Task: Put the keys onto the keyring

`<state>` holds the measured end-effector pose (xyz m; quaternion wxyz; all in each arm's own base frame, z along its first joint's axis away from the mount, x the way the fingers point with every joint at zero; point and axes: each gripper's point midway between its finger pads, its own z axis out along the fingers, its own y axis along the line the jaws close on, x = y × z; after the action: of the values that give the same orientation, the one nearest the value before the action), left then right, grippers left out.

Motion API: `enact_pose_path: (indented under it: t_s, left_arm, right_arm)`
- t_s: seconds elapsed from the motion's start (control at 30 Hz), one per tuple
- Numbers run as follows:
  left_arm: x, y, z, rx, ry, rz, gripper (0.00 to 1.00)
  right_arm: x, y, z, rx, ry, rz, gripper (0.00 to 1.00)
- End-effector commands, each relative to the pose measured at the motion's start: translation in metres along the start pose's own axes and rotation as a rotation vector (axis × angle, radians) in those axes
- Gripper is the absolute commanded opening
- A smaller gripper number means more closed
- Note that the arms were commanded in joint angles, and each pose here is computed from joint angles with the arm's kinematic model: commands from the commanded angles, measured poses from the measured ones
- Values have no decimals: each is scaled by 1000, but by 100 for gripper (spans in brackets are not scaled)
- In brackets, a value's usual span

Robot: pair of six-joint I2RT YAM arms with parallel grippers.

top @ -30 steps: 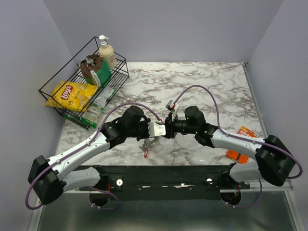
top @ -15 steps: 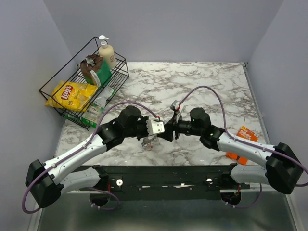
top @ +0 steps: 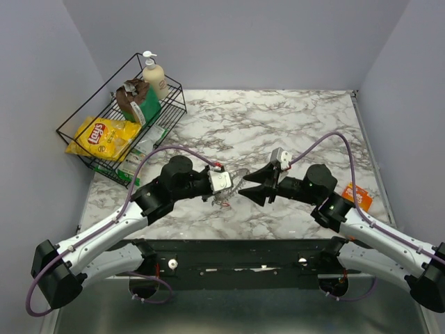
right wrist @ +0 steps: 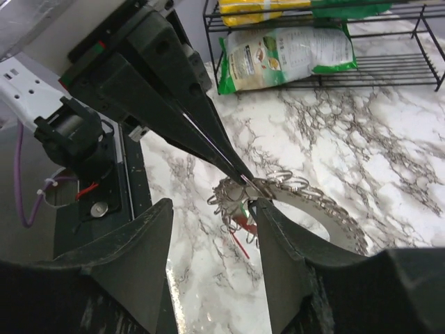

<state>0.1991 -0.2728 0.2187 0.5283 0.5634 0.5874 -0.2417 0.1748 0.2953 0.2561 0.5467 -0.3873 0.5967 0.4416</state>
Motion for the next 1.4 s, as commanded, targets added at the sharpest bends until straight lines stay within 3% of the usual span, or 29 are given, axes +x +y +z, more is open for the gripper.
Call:
enact_pose_path:
  t_s: [0.0,0.23,0.53,0.77,1.37]
  left_arm:
    - [-42,-3,1,24,-212,10,0]
    - [-67,-13,-8,47,-378,25,0]
    - [-84,-25,-18,86,-517,32,0]
    - [-89,-32,-21,116,-560,35,0]
    - [-89,-39,-25,147,-561,52,0]
  right_arm:
    - [-5,17,-3,-96,-17,-65,57]
    - [-11,29,-5,-163,-27,-80,49]
    - [-16,36,-11,-192,-56,-116,48]
    - [-15,40,-12,-217,-57,-120,42]
    - [-20,24,-19,-98,-88,-139,41]
